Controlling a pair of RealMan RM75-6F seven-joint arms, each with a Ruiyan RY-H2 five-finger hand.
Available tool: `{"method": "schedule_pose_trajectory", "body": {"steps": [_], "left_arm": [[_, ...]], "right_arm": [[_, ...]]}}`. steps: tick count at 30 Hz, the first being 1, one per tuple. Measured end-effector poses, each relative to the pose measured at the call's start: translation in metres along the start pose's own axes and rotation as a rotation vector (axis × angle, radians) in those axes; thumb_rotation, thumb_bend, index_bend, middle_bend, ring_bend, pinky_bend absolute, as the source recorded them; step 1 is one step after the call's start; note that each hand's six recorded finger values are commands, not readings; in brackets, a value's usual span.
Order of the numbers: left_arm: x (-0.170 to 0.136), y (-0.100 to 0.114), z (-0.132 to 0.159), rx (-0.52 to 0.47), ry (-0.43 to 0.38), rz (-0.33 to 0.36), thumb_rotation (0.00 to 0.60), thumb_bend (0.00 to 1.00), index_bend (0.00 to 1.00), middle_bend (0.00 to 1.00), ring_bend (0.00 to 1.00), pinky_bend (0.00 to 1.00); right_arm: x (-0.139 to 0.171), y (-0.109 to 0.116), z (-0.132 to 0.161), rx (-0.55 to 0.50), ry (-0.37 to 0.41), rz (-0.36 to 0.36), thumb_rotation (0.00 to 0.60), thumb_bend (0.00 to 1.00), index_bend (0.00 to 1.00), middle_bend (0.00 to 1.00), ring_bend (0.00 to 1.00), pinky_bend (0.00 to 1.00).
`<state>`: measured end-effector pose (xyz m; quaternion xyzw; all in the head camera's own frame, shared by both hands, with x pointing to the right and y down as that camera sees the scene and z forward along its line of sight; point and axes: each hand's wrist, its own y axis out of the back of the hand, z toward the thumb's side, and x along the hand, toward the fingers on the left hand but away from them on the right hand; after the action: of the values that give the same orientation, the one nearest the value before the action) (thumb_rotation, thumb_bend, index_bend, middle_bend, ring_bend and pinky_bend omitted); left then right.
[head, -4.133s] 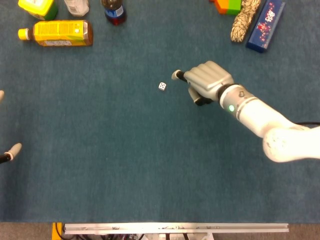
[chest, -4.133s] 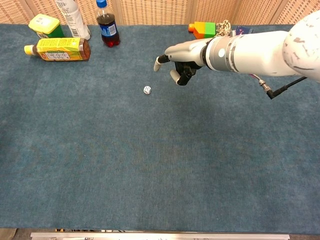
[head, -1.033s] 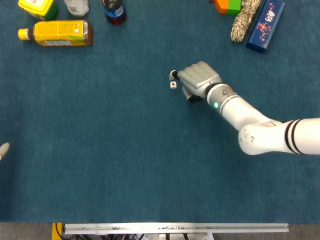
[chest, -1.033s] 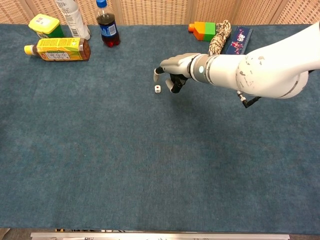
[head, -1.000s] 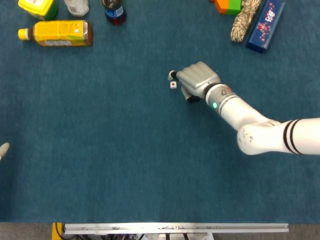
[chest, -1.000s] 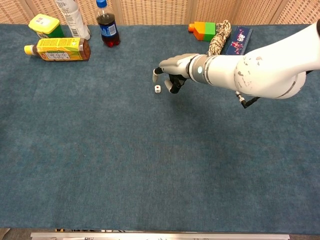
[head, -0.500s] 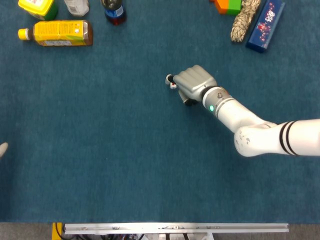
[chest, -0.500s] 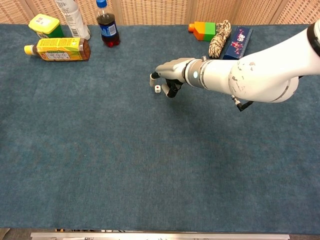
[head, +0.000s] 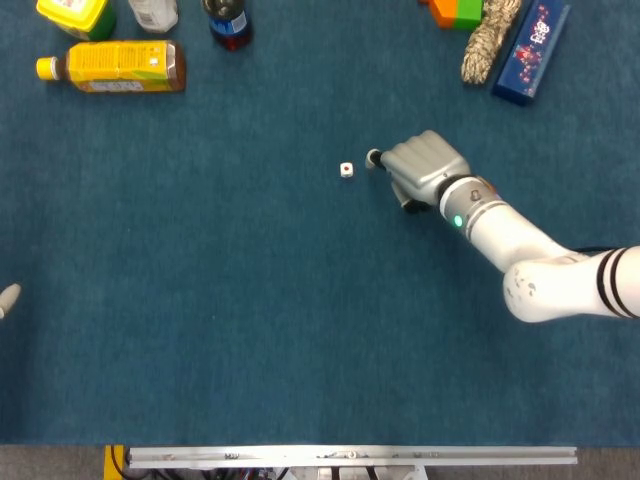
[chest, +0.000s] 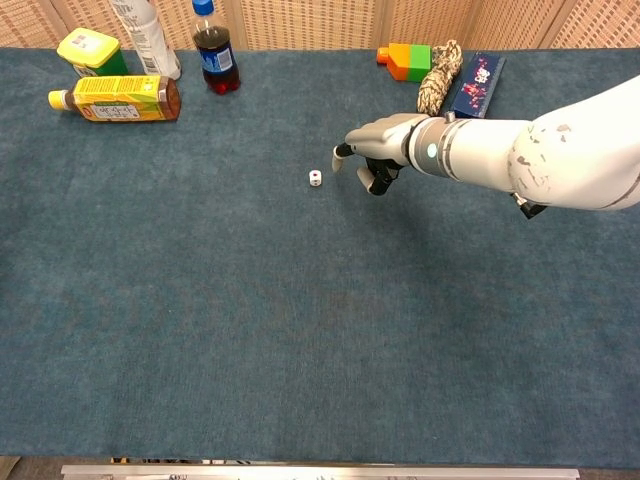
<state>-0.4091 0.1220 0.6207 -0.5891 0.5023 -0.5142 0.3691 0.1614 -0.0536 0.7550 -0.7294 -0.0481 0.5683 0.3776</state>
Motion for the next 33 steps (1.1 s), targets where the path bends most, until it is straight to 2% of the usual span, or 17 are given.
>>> {"method": "schedule_pose_trajectory", "body": {"steps": [8,20,33], "left_arm": [[0.0,0.0,-0.001,0.0,0.006,0.002,0.6,0.13,0.0,0.0,0.0,0.0],[-0.002,0.001,-0.003,-0.001,0.012,0.003,0.6,0.13,0.0,0.0,0.0,0.0],[-0.003,0.002,-0.005,-0.008,0.017,0.006,0.6,0.13,0.0,0.0,0.0,0.0]], "right_arm": [[-0.008,-0.006,0.002,-0.002,0.002,0.016,0.6,0.74,0.21,1.0,1.0,1.0],[-0.017,-0.004,0.016,-0.019,0.028,0.012,0.6,0.74,0.21,1.0,1.0,1.0],[-0.02,0.007,0.031,-0.034,0.059,-0.021,0.6,0.74,0.21,1.0,1.0,1.0]]}}
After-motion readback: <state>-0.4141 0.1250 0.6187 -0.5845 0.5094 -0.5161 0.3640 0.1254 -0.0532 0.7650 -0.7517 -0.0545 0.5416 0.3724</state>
